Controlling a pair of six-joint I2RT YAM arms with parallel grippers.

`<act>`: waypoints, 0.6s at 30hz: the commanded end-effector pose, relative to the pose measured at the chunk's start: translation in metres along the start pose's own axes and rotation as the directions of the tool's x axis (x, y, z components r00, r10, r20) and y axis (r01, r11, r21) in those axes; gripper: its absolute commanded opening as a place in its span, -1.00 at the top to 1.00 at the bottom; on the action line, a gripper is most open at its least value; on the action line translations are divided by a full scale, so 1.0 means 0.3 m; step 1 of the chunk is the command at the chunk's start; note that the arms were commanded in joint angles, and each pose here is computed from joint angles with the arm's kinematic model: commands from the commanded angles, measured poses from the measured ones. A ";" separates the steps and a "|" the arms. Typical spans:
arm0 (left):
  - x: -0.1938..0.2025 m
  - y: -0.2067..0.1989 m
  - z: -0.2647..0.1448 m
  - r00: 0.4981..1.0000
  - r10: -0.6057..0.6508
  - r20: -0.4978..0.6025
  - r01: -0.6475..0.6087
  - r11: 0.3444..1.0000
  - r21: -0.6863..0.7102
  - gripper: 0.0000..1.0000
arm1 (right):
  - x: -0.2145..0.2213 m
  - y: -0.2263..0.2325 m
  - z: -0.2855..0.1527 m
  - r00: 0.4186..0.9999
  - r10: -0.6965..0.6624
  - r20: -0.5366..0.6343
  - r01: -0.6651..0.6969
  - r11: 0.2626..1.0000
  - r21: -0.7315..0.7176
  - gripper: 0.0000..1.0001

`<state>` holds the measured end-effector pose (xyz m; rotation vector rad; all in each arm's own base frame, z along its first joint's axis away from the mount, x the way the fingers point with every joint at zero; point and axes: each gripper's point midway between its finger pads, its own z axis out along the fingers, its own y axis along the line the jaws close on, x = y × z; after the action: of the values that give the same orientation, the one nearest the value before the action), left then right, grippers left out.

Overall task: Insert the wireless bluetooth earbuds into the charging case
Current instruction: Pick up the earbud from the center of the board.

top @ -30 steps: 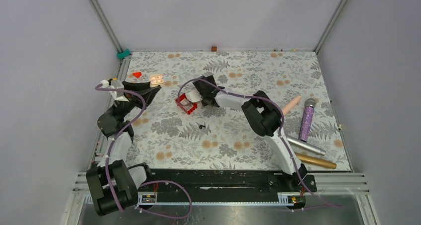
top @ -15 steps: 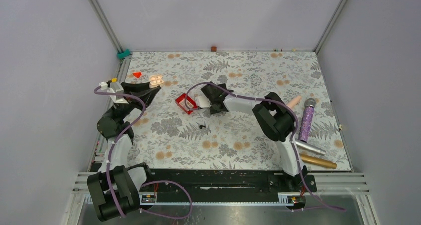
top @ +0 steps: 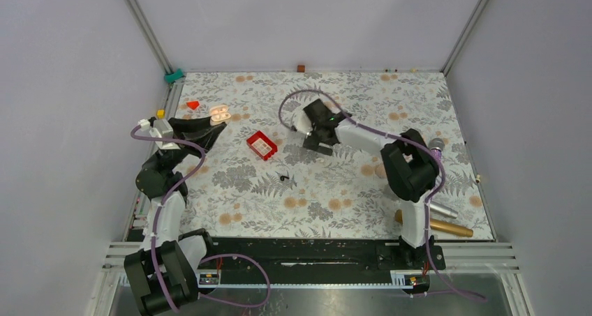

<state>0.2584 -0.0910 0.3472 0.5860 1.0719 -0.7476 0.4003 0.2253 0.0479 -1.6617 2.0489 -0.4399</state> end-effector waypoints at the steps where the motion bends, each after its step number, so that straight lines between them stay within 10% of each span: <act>1: -0.036 -0.022 0.002 0.998 0.056 0.039 -0.056 0.998 0.008 1.00 | -0.002 -0.209 -0.171 0.911 0.344 0.228 -0.344 0.938 -0.037 -0.99; 9: -0.026 -0.022 0.007 0.998 0.048 0.038 -0.049 0.999 0.014 1.00 | 0.046 -0.026 -0.195 0.823 -0.036 0.567 0.023 0.999 0.031 -0.99; 18: -0.027 -0.028 0.007 0.998 0.050 0.038 -0.051 0.999 0.018 1.00 | 0.045 0.108 -0.112 0.702 -0.325 0.633 0.280 0.944 0.174 -0.99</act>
<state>0.2557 -0.0950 0.3451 0.5919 1.0702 -0.7608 0.3273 0.1878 0.0302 -1.7645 1.5511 0.0637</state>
